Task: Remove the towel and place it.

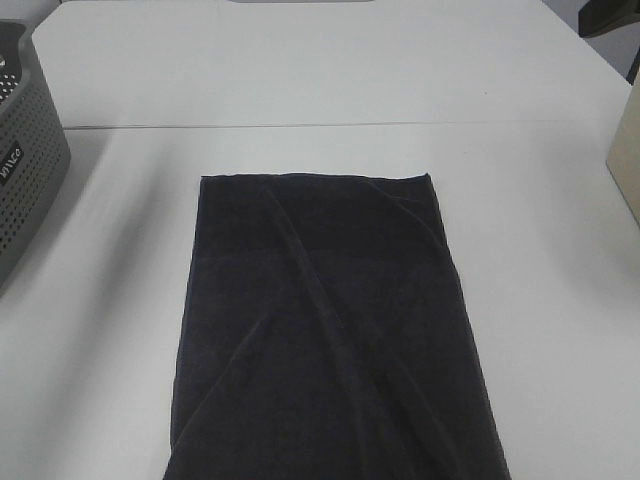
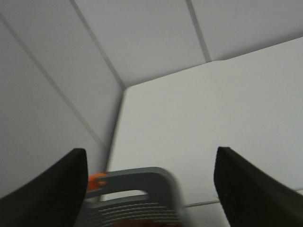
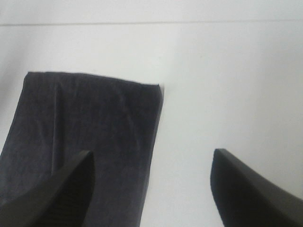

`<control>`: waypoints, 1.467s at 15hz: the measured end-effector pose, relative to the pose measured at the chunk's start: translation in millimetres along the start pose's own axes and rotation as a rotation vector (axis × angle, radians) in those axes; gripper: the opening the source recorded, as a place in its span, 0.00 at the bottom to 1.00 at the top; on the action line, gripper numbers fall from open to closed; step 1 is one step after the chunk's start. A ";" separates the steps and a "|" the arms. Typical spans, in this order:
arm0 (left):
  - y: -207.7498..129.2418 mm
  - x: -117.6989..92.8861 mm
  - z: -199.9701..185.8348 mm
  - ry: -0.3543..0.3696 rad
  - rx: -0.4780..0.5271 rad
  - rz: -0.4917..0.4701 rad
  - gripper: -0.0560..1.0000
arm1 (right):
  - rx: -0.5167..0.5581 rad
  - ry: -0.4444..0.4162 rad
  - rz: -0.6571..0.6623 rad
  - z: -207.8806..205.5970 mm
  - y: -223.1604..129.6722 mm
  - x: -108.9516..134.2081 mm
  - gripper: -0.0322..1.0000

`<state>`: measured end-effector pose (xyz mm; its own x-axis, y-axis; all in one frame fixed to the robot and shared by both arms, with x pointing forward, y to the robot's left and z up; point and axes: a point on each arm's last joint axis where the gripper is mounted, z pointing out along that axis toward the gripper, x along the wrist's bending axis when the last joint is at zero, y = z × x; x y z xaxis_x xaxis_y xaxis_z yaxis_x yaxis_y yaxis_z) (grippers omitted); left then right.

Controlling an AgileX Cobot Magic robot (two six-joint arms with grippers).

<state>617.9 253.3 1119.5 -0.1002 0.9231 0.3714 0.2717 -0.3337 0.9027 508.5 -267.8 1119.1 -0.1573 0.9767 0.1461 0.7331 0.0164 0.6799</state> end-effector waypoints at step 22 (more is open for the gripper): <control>-108.1 -107.9 153.9 -0.827 0.741 -0.415 0.72 | 0.386 0.349 0.073 261.8 48.7 -87.4 0.68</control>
<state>746.6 219.3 948.3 0.2639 0.8685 -0.4196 0.8799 -0.0384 0.4737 731.3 -296.4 951.3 -0.2592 0.8500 0.4587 0.9306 0.0927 0.3541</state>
